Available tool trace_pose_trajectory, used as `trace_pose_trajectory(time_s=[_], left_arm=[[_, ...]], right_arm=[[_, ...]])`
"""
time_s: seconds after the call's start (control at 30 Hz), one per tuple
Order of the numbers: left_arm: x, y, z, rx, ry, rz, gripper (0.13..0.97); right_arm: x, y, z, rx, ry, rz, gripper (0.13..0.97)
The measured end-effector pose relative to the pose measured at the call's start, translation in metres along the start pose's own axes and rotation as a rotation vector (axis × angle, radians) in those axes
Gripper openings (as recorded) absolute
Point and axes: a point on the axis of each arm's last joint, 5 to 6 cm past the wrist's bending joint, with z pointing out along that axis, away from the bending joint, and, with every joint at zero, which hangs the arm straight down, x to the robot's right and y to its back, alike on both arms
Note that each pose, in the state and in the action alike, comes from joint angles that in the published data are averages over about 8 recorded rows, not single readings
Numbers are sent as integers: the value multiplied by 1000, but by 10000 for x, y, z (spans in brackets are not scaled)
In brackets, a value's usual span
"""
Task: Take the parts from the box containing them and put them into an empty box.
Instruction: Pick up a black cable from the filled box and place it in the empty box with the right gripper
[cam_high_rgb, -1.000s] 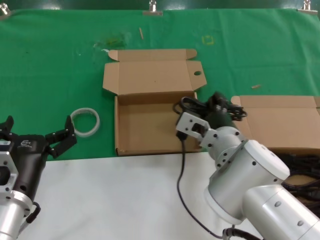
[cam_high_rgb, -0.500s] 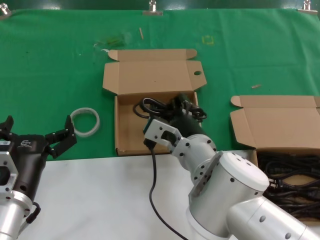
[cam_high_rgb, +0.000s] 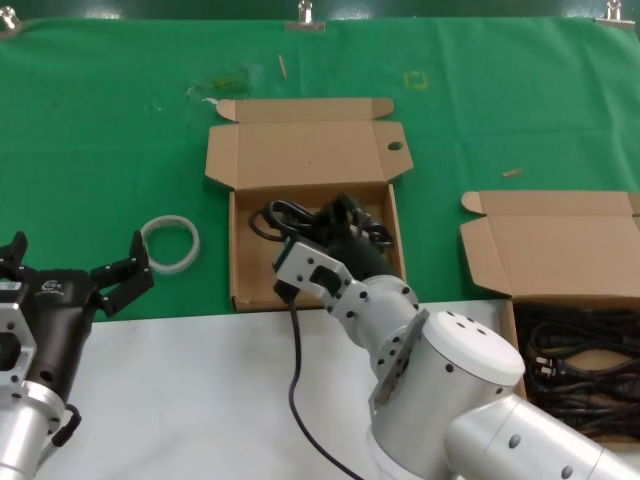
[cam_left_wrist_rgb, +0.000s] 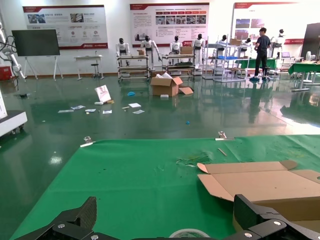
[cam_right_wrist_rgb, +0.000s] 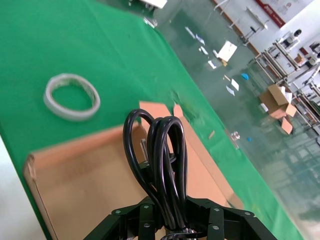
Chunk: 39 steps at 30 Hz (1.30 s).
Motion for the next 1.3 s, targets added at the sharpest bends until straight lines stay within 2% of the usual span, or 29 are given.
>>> trace_pose_trajectory(time_s=[0.4, 0.93, 1.3], left_arm=[[0, 0, 0, 0, 0, 0, 966], [0, 0, 0, 0, 0, 0, 966], [0, 0, 0, 0, 0, 0, 966]], right_arm=[[-82, -185, -17, 79, -28, 58, 139], [-105, -222, -20, 90, -35, 67, 155], [-105, -222, -20, 90, -35, 67, 271]])
